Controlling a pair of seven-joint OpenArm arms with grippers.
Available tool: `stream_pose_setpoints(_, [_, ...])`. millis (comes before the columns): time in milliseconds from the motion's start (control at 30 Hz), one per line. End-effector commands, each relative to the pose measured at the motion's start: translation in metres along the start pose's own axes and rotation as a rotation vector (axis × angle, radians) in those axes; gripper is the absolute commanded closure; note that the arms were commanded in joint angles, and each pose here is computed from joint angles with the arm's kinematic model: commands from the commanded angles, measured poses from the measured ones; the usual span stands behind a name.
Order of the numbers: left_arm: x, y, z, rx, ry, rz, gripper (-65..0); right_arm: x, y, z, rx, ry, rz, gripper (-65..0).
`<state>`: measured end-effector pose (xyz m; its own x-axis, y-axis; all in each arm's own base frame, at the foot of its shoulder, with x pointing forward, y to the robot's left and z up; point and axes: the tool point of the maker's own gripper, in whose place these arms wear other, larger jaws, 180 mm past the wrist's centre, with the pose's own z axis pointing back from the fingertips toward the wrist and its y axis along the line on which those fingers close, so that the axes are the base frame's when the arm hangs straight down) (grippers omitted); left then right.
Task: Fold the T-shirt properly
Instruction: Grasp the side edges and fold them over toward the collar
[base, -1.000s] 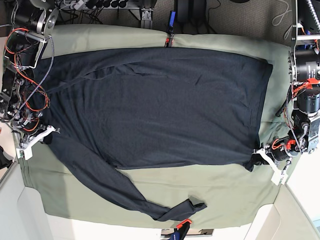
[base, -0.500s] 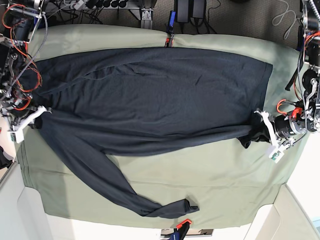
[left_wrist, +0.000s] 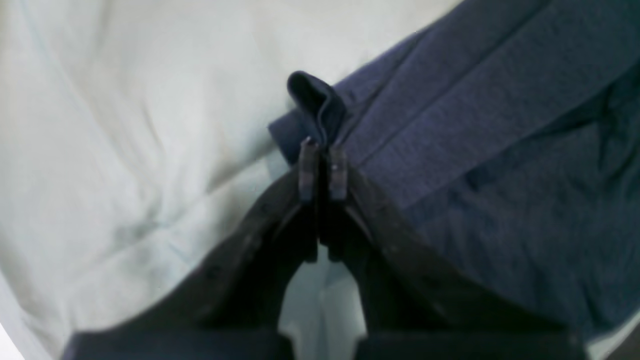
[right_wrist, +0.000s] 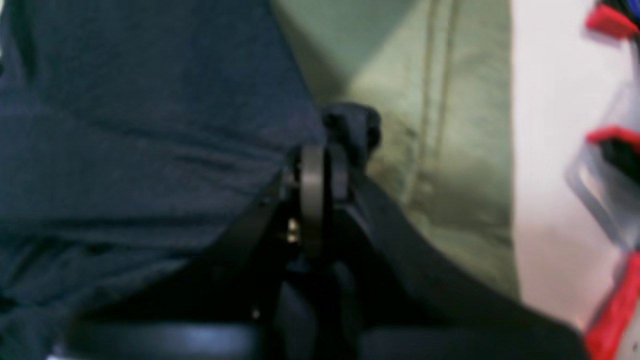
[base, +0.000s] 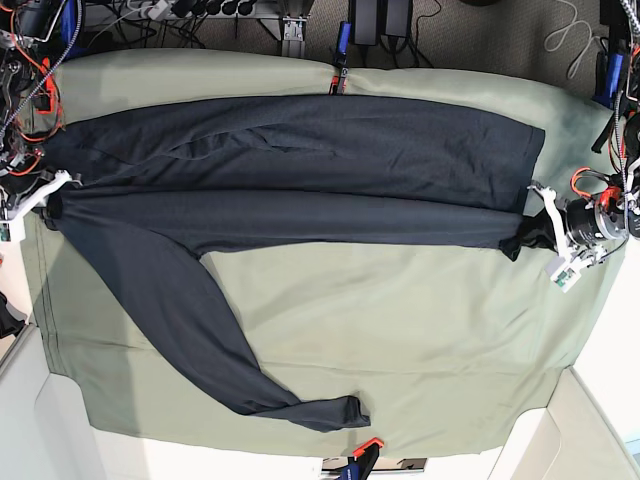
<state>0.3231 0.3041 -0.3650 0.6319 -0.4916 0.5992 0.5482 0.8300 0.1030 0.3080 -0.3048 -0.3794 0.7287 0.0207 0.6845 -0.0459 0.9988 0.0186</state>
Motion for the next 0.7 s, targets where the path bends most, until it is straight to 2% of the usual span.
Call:
stream_pose_setpoints(0, [0.007, 0.012, 0.012, 0.03, -0.005, -0.029, 0.0, 0.019, -0.012, 0.01, -0.025, -0.059, 0.01, 0.0])
stream_pose_setpoints(100, [0.002, 0.001, 0.012, 0.008, 0.006, -0.051, 0.0, 0.015, -0.013, 0.017, -0.008, -0.073, -0.015, 0.0])
stream_pose_setpoints(233, [-0.005, -0.011, 0.014, -0.014, 0.032, -0.076, 0.0, 0.003, -0.01, 0.024, -0.011, -0.044, 0.003, 0.0])
stream_pose_setpoints(500, [-0.033, -0.026, 0.013, -0.049, 0.105, -0.053, -0.4, -0.014, -0.007, 0.033, -0.014, -0.017, 0.026, 0.0])
stream_pose_setpoints(633, [-0.038, -0.029, 0.013, -0.056, 0.115, -0.049, -22.3, -0.014, -0.007, 0.032, -0.013, -0.015, 0.024, 0.0])
stream_pose_setpoints(667, [-0.038, -0.028, 0.013, -0.055, 0.115, -0.049, -26.0, -0.014, -0.006, 0.032, -0.01, -0.017, 0.021, -0.9])
